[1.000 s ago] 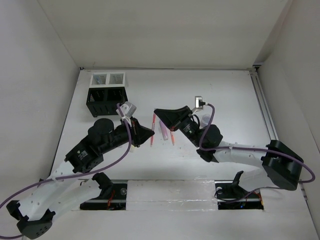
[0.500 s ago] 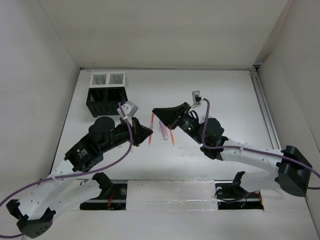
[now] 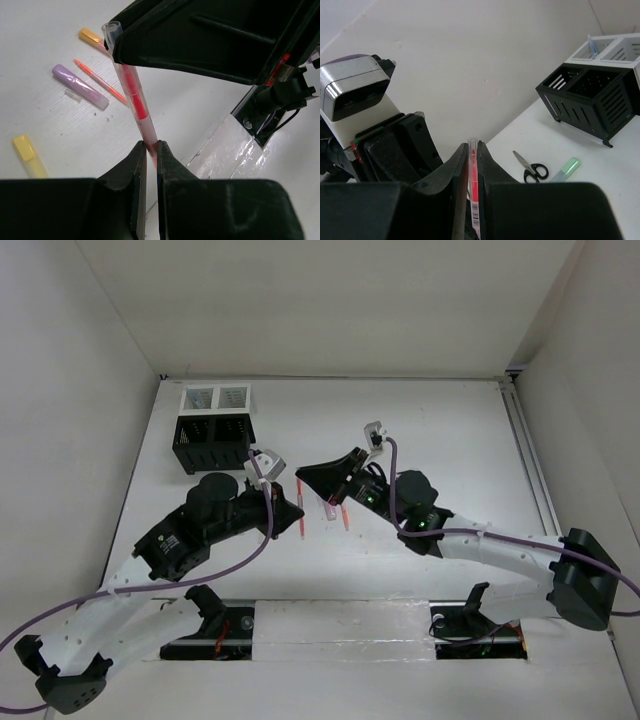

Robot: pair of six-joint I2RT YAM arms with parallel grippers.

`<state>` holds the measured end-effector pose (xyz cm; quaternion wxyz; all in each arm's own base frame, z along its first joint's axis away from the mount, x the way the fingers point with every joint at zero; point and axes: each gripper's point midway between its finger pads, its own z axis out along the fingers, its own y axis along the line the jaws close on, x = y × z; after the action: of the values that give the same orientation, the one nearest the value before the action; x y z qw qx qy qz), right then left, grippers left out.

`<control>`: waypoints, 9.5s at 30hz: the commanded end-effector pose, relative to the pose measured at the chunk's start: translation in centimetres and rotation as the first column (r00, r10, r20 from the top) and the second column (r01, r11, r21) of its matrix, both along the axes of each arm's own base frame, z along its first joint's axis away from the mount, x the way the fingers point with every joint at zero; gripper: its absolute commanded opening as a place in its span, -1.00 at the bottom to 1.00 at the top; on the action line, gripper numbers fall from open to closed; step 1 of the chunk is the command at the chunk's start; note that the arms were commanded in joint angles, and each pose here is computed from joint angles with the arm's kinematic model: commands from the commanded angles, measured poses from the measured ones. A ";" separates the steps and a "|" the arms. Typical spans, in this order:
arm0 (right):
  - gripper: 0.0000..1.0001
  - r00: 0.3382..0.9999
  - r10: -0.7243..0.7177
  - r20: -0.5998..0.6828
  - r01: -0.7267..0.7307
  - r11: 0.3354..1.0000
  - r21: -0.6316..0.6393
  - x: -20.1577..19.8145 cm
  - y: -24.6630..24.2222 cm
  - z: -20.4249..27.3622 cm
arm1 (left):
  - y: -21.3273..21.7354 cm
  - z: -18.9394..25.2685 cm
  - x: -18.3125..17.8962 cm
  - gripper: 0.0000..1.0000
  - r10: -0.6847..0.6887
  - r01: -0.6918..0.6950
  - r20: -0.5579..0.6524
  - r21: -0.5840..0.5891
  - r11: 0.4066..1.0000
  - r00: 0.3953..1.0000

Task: Sort the stationery into containers
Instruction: Close the pen cap on the pen, then place the pen in the storage box, then pick up the pen from the center of the board.

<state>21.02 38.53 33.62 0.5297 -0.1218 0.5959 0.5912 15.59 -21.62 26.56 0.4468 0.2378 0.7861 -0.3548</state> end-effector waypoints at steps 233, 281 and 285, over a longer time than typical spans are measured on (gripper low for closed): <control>0.02 0.980 0.138 0.140 -0.054 0.872 -0.486 -0.4 -11.2 -9.0 | 26.5 -9.0 40.7 -1.00 0.965 -0.998 0.255 0.027 0.055 0.060; 0.96 0.991 -0.119 0.054 0.127 0.769 -0.626 5.8 -13.4 -11.1 | 17.4 13.7 33.0 1.00 0.965 -0.985 0.218 -0.063 0.162 0.145; 0.96 0.978 -0.198 0.065 0.189 0.710 -0.678 6.8 -14.9 -11.5 | 16.3 10.4 29.3 1.00 0.976 -0.978 0.048 0.018 0.210 0.210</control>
<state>26.09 25.15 20.34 0.4733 -0.2576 0.7779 0.3234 49.29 -6.89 40.14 0.6474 -0.2537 0.7180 0.0313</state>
